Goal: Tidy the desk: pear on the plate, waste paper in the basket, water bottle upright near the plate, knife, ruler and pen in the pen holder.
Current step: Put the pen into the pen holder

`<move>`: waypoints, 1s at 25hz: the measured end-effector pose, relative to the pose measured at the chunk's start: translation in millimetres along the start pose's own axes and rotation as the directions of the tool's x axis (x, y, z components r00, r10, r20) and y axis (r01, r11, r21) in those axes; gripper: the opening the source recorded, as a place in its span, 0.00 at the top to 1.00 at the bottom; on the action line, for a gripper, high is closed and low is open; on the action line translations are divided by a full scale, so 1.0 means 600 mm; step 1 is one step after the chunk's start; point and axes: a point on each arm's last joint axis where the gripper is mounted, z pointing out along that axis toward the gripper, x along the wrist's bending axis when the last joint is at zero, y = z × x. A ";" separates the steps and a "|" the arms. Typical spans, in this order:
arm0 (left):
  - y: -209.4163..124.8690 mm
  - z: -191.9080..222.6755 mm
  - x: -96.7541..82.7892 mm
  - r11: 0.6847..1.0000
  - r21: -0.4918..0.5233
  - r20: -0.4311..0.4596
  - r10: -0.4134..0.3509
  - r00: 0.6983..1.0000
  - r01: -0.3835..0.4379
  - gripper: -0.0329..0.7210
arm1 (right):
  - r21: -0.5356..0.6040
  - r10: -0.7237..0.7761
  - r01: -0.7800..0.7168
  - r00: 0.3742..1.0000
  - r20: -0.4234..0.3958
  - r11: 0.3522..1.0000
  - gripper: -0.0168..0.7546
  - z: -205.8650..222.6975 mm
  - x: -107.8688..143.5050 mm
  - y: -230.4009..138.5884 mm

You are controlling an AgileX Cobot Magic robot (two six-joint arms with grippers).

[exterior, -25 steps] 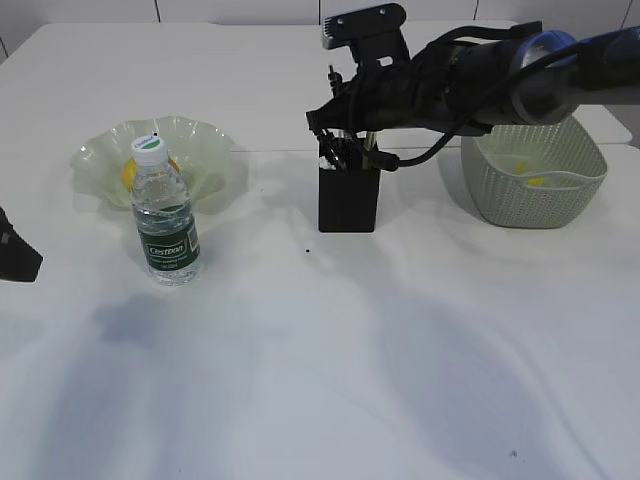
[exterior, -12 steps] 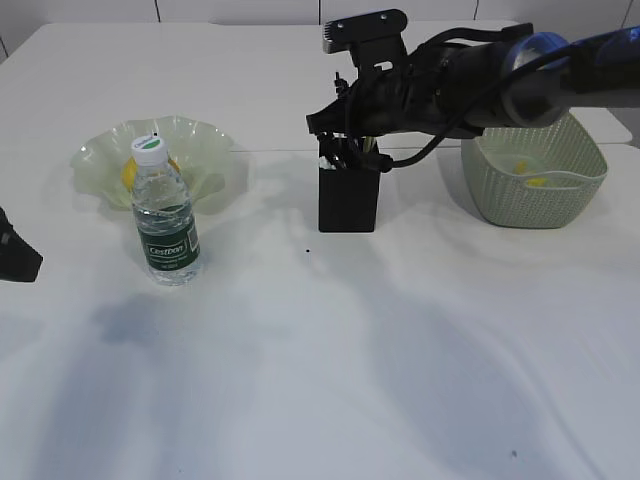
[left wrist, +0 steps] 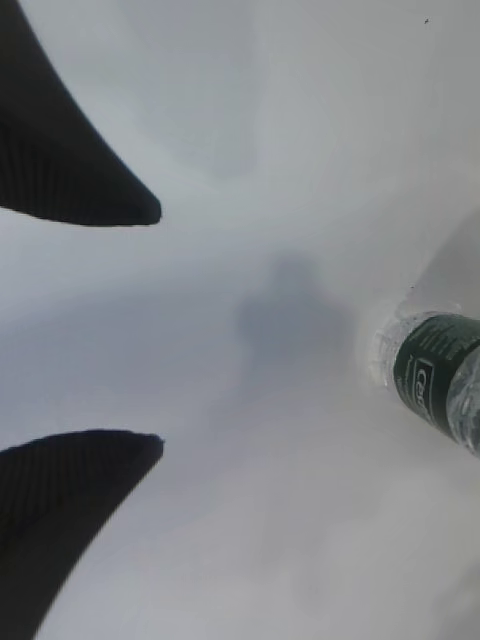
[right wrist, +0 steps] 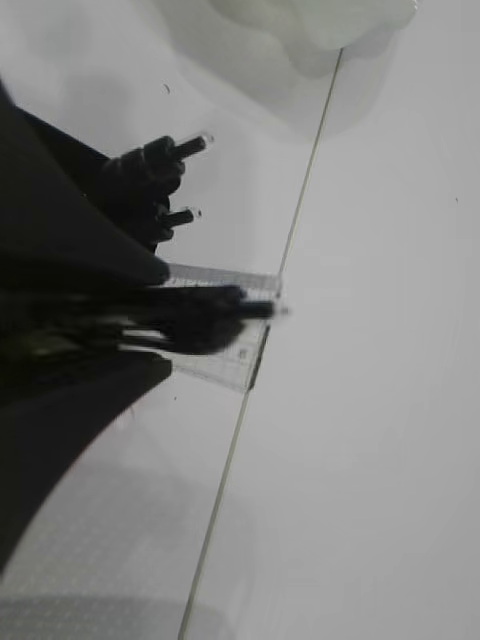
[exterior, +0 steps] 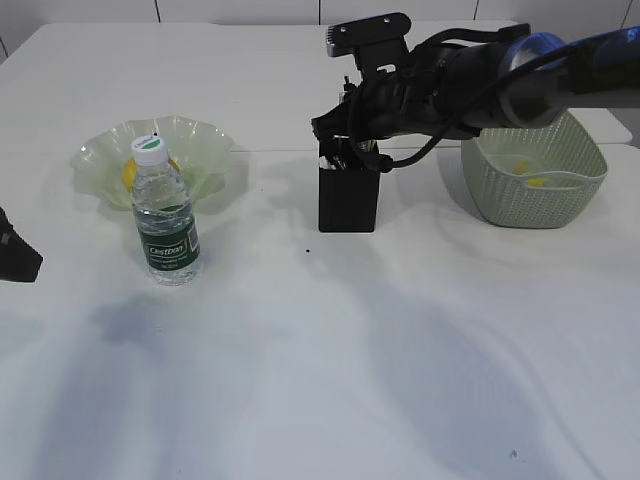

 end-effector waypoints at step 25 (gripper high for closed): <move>0.000 0.000 0.000 1.000 0.000 0.000 0.000 1.000 0.000 0.35 | 0.112 0.044 -0.055 0.994 0.096 0.992 0.68 -0.124 -0.039 0.076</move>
